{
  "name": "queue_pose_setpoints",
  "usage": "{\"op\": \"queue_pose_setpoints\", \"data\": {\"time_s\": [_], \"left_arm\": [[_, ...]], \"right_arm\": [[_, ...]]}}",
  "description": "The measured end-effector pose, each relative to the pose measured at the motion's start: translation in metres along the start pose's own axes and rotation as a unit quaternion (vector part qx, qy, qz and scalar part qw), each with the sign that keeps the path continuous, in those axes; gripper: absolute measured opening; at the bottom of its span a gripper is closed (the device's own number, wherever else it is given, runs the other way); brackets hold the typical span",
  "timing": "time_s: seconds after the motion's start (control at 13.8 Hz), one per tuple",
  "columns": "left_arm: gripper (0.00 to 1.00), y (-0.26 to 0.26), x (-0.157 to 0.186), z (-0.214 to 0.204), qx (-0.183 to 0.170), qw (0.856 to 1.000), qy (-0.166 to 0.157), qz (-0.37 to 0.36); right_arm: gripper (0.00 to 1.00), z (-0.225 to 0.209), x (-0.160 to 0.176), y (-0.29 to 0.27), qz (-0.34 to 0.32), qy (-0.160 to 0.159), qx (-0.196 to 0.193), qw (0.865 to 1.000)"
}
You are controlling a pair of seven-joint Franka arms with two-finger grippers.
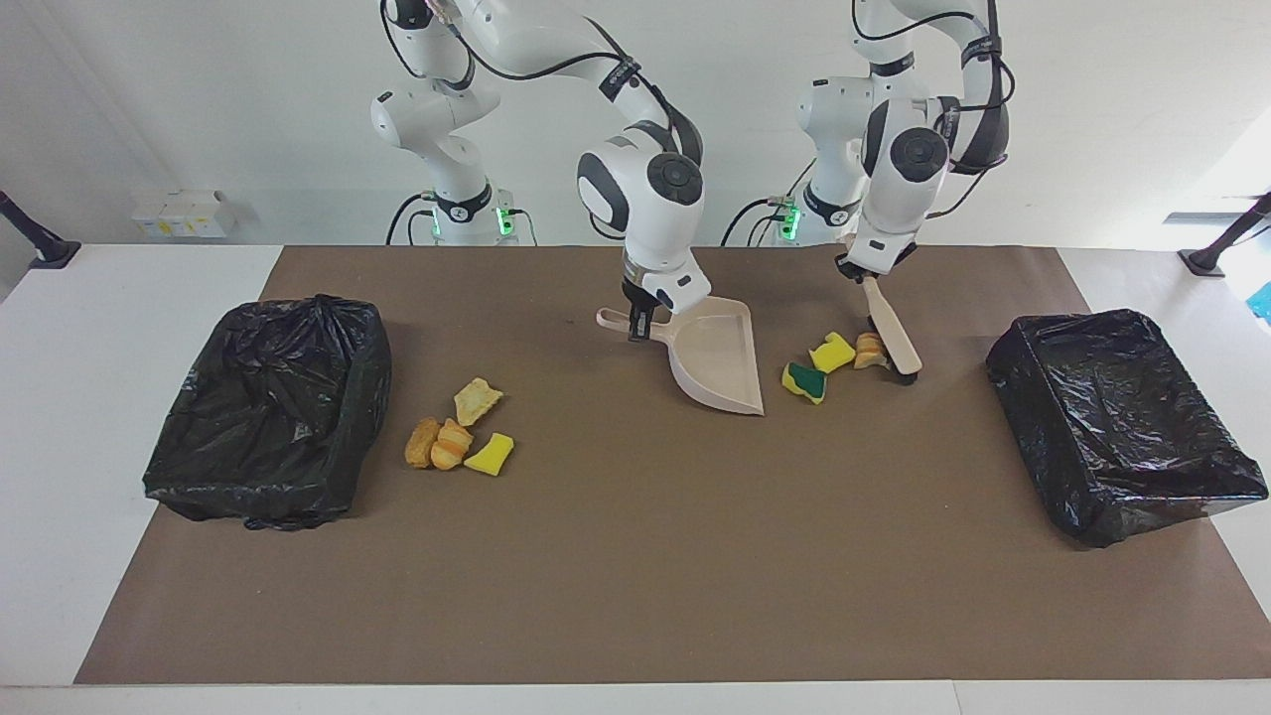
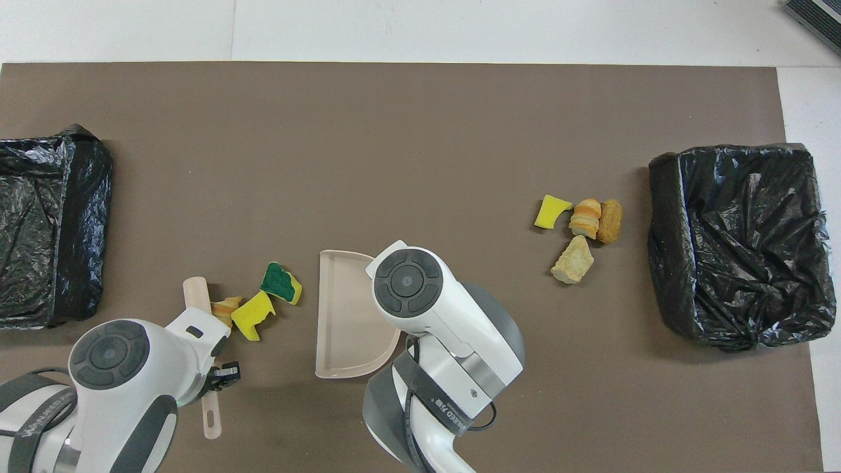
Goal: Sweep and dump trash in bin
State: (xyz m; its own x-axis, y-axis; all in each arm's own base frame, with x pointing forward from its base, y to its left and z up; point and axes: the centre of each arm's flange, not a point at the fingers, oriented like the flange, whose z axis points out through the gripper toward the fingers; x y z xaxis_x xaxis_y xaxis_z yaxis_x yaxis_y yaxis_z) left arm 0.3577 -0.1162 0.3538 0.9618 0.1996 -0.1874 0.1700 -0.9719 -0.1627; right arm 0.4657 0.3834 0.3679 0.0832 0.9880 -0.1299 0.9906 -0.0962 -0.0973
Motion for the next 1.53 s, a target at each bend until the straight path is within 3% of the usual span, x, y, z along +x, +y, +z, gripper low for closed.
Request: {"op": "queue_pose_setpoints", "data": {"time_s": [0.36, 0.65, 1.16, 1.53], "left_arm": [[0.26, 0.054, -0.001, -0.002, -0.064, 0.998, 0.007, 0.026], [0.26, 0.090, 0.007, -0.014, -0.107, 0.986, 0.000, 0.125], [0.26, 0.152, -0.035, -0.033, -0.126, 0.977, -0.007, 0.171], [0.26, 0.125, -0.006, -0.049, -0.109, 0.985, -0.005, 0.132]], "right_arm": [[0.31, -0.001, 0.001, 0.001, 0.000, 0.003, -0.003, 1.000], [0.31, 0.000, 0.001, 0.001, 0.000, 0.003, -0.003, 1.000], [0.31, 0.000, 0.001, 0.001, 0.001, 0.003, -0.002, 1.000], [0.31, -0.001, 0.001, 0.001, 0.011, 0.003, -0.002, 1.000]]}}
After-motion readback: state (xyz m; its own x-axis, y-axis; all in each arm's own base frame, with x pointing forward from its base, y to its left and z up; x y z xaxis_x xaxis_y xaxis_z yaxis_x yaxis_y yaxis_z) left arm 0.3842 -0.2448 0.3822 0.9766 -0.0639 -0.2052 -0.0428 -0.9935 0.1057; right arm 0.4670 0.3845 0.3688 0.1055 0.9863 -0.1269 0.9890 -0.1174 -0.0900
